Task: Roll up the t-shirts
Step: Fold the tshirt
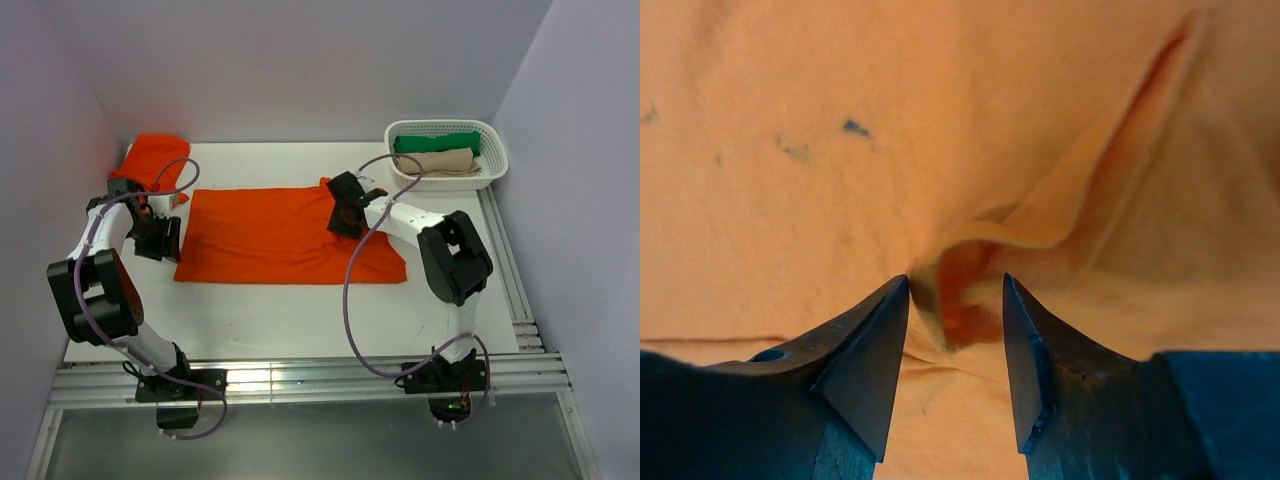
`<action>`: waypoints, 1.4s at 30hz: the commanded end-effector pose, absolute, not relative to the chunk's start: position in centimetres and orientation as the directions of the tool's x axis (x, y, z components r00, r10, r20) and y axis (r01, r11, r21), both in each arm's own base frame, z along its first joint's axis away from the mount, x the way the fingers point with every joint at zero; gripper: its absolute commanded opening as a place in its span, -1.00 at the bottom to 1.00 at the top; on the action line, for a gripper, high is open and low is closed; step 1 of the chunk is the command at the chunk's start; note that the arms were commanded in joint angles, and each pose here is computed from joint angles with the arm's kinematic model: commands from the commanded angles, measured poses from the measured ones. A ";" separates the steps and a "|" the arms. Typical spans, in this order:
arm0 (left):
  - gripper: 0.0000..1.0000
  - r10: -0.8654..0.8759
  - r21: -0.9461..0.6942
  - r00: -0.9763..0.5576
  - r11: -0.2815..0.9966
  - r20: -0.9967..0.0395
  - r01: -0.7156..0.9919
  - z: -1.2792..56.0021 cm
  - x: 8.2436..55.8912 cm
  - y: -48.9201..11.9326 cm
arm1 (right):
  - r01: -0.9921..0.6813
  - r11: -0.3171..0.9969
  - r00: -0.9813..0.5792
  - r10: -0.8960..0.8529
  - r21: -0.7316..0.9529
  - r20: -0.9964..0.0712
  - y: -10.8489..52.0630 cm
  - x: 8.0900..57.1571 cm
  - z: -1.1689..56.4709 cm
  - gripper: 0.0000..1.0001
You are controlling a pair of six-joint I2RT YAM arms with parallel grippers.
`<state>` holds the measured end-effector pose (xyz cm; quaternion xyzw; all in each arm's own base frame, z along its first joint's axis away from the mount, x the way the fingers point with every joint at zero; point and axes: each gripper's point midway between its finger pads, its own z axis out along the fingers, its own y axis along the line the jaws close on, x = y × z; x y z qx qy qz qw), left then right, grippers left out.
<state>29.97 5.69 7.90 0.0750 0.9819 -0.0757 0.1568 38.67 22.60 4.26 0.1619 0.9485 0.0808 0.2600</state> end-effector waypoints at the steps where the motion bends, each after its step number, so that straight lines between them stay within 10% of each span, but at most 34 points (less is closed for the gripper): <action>1: 0.18 0.130 -0.130 -0.917 0.973 -0.376 0.191 9.2 31.6 5.1 | 0.293 0.924 -0.741 0.382 0.247 -0.551 20.3 39.7 8.3 0.00; 7: 0.16 0.138 -0.133 -0.919 0.971 -0.370 0.199 8.6 31.6 4.5 | 0.321 0.912 -0.716 0.410 0.256 -0.565 18.3 39.0 9.4 -0.10; 17: 0.15 0.147 -0.139 -0.917 0.967 -0.371 0.211 8.7 31.6 3.8 | 0.313 0.924 -0.764 0.383 0.222 -0.519 17.9 35.7 6.6 -0.91; 42: 0.14 0.144 -0.124 -0.917 0.971 -0.372 0.203 9.2 31.7 3.7 | 0.267 0.943 -0.791 0.332 0.199 -0.514 20.2 40.4 5.2 -0.84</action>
